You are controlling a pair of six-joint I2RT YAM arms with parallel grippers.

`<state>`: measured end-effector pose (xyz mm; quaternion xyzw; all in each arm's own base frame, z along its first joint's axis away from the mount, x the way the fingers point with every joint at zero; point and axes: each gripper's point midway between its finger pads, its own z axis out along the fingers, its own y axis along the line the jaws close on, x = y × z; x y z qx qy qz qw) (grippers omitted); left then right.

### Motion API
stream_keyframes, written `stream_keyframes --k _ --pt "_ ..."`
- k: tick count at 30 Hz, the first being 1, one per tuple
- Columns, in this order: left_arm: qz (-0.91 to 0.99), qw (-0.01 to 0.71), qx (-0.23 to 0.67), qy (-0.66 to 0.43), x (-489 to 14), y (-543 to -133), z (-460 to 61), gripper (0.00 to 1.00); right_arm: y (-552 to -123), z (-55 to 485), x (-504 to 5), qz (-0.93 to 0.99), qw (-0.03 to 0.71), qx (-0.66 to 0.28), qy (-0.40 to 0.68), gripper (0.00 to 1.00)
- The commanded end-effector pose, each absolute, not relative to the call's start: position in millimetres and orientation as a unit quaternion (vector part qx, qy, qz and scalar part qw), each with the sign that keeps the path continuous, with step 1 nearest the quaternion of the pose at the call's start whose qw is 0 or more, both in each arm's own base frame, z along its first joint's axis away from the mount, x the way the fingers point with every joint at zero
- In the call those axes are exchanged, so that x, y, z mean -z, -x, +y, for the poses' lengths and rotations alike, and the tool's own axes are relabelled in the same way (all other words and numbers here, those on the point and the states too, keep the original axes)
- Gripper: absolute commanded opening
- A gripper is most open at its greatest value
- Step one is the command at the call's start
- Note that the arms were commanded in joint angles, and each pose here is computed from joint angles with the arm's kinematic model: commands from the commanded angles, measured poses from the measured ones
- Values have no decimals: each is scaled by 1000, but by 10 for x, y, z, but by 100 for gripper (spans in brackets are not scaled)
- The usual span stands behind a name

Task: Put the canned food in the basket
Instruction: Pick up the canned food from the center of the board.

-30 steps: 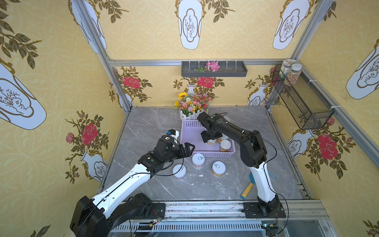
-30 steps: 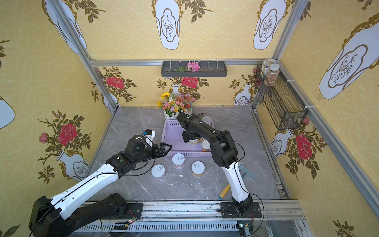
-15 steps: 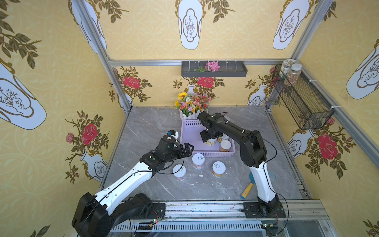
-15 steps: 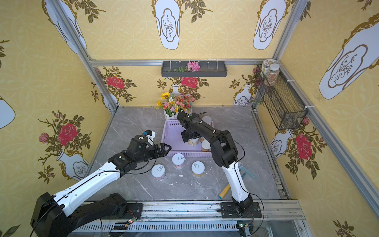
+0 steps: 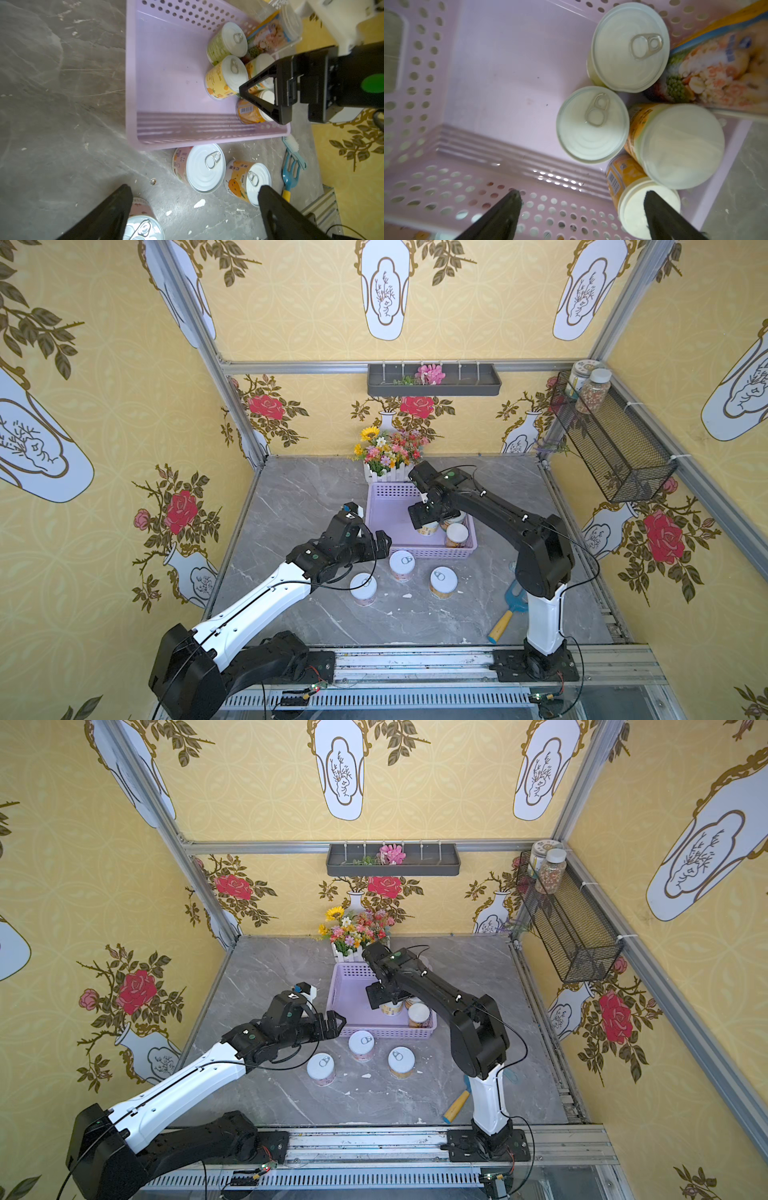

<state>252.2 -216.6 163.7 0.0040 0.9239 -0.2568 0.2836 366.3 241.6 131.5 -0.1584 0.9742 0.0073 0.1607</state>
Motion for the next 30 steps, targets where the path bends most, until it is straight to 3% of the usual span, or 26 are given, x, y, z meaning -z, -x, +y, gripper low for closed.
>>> stream_keyframes --k 1,10,18,30 --pt "934 268 232 -35 -1549 -2374 -2251 100 -3498 2455 -1440 972 180 -26 150 96" --pt "923 246 290 -58 -1501 -1937 -2553 100 -2814 2332 -1462 972 184 -40 137 97" --pt "916 243 310 -75 -1393 -1724 -2642 100 -2259 2197 -1234 981 129 -48 135 100" --pt "906 238 341 -75 -1280 -1682 -2739 100 -2124 2144 -988 986 91 -17 140 97"
